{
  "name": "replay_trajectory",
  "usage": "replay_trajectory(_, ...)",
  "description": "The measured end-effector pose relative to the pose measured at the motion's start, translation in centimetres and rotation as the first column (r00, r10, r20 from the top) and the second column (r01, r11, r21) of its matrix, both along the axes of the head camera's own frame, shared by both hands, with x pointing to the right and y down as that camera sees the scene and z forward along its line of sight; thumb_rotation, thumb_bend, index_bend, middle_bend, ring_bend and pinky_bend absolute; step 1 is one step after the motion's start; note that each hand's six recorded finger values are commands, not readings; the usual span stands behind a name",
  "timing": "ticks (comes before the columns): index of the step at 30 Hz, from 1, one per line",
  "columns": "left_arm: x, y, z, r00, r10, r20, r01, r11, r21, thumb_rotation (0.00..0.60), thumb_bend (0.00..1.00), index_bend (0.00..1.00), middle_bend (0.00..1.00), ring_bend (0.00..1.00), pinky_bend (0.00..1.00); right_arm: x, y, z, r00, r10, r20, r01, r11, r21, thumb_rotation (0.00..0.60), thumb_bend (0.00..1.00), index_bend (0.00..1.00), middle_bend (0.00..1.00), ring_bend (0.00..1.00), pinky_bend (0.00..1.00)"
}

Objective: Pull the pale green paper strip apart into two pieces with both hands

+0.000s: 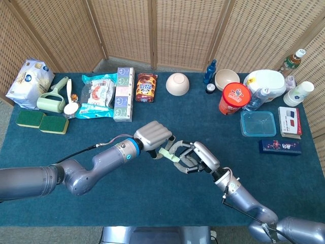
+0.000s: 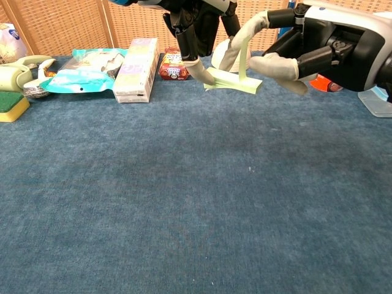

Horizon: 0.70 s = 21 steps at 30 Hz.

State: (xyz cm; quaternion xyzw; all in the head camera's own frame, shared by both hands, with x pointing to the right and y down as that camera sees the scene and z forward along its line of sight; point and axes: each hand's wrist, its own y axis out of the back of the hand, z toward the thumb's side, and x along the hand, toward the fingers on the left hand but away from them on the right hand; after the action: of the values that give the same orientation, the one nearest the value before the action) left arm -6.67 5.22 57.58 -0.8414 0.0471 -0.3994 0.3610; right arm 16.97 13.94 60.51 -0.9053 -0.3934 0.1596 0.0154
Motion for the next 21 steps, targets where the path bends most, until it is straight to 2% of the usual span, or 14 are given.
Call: replay_trajectory(21, -0.08, 0.31, -0.48, 1.000, 0.011, -0.004, -0.011, 1.000, -0.002, 0.600, 0.45, 0.78, 1.00, 1.00, 1.00, -0.24, -0.02, -0.11, 1.000, -0.001, 0.005, 0.001, 1.000, 0.005, 0.600, 0.41, 0.48, 0.97, 0.96, 0.85)
